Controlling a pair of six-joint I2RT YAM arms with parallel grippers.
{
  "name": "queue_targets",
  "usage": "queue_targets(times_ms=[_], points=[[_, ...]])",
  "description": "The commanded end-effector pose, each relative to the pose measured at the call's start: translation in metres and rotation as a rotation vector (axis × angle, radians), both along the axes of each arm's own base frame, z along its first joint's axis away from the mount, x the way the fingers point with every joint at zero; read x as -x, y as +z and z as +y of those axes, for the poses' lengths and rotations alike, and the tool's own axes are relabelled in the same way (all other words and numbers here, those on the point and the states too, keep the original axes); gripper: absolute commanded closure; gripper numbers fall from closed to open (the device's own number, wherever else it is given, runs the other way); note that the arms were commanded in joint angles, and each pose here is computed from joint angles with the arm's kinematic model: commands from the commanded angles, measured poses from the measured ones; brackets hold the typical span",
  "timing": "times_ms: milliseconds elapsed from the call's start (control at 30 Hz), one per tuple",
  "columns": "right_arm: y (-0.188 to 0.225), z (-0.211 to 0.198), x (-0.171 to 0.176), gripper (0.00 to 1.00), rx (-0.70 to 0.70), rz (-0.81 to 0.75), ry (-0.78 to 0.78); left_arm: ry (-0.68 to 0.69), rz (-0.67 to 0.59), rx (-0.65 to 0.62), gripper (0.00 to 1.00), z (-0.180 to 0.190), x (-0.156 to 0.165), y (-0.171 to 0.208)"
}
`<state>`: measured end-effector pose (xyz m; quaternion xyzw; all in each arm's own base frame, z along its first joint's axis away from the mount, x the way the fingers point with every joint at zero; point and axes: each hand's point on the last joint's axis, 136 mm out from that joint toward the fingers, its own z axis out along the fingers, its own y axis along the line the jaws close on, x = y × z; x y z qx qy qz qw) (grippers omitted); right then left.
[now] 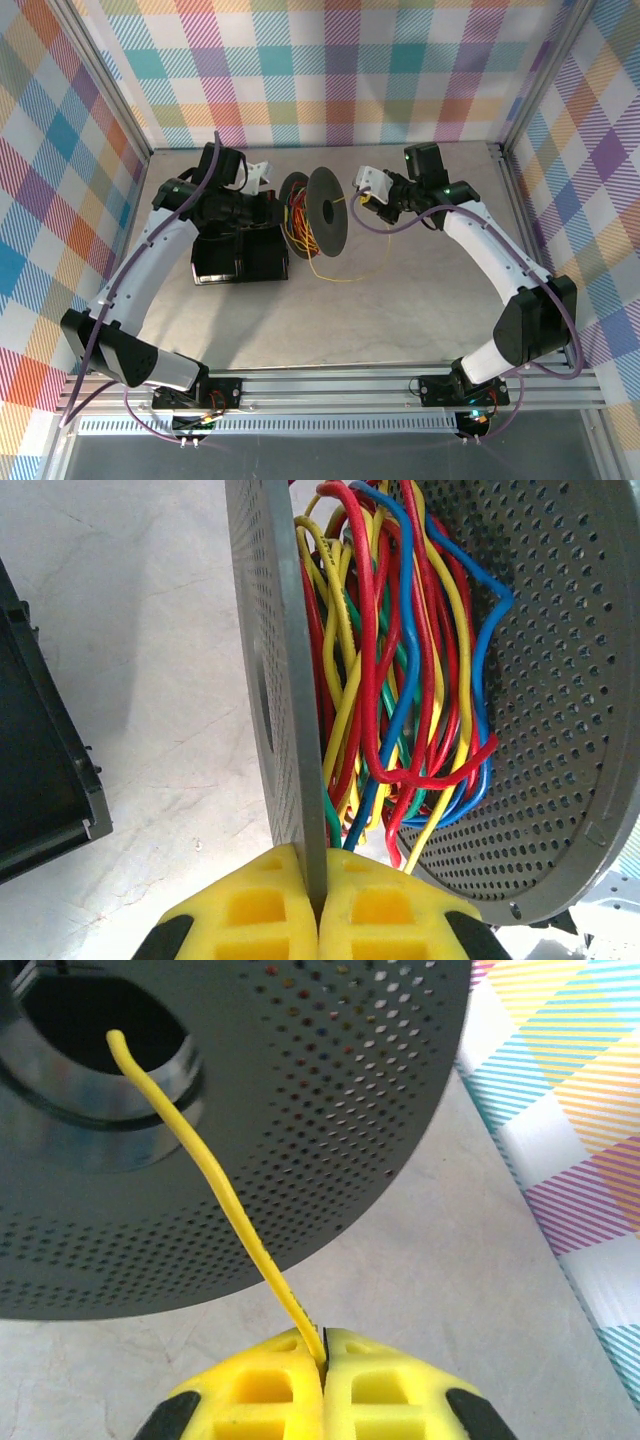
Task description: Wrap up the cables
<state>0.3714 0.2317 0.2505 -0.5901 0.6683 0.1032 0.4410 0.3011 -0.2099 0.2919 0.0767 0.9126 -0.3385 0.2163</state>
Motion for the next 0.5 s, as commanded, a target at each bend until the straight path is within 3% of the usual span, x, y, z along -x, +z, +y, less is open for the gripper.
queue_targets(times_ms=[0,300,467], points=[[-0.006,0.001,-0.026,1.0,-0.045,0.008,-0.067,-0.101,-0.17,0.148,1.0,-0.016,0.017,0.058],[-0.04,-0.04,-0.117,1.0,-0.079,0.007,-0.391,-0.162,-0.195,0.202,1.0,-0.021,0.048,0.073],[-0.035,-0.053,-0.158,1.0,-0.138,-0.025,-0.546,-0.2,-0.193,0.215,1.0,-0.026,0.061,0.073]])
